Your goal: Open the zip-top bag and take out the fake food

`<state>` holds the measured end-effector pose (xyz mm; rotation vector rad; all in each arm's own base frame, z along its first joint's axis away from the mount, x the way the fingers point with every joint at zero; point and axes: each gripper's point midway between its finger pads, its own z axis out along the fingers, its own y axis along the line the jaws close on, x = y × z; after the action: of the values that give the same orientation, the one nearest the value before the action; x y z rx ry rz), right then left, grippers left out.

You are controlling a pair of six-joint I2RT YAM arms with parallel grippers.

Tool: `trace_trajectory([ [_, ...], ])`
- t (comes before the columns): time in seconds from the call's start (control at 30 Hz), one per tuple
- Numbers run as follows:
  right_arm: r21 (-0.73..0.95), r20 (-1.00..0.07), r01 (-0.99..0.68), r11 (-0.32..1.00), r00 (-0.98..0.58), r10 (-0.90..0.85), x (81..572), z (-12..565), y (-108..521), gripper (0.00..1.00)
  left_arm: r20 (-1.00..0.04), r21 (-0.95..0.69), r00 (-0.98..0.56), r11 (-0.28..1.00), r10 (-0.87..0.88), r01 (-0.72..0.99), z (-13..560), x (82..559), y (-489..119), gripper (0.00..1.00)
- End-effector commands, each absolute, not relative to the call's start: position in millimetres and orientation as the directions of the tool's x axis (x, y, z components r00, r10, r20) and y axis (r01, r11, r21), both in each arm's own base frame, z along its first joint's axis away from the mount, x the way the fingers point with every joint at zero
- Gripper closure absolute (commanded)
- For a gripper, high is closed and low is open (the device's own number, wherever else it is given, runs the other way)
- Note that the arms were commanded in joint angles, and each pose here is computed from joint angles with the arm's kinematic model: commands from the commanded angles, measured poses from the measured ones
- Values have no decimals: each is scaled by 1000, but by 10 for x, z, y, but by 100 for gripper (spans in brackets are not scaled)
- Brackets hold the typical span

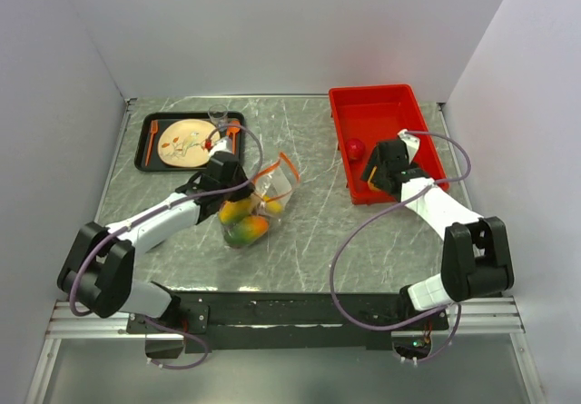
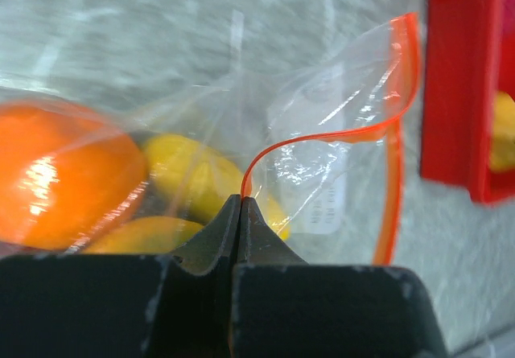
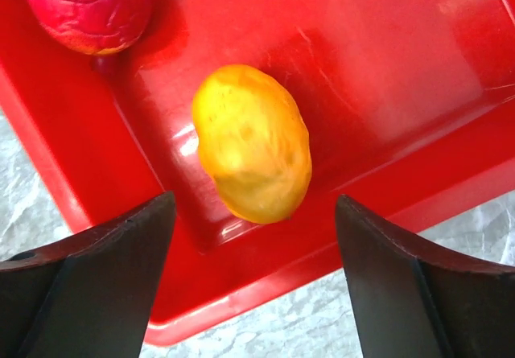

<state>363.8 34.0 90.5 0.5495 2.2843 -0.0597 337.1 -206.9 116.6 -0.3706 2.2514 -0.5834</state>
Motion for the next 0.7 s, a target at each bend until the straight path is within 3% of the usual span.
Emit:
trace_trajectory([
  [0.0, 172, -750, 369, 913, -552, 365, 3667, 1300, 400, 14, -647, -552, -681, 827, -343, 108, 1642, 3258, -2427, 99],
  [0.07, 196, -759, 328, 924, -545, 355, 3631, 1433, 525, 18, -650, -564, -673, 817, -353, 117, 1753, 3242, -2455, 98],
  [0.2, 326, -787, 93, 941, -525, 325, 3376, 1838, 1310, 39, -643, -590, -676, 795, -359, 140, 1892, 3205, -2554, 98],
  [0.43, 552, -696, -168, 817, -632, 341, 3073, 1874, 2360, 69, -639, -614, -678, 772, -363, 166, 2002, 3139, -2718, 98],
  [0.67, 595, -631, -237, 768, -729, 264, 3081, 1492, 2874, 77, -626, -631, -685, 759, -373, 163, 1977, 3011, -2754, 98],
])
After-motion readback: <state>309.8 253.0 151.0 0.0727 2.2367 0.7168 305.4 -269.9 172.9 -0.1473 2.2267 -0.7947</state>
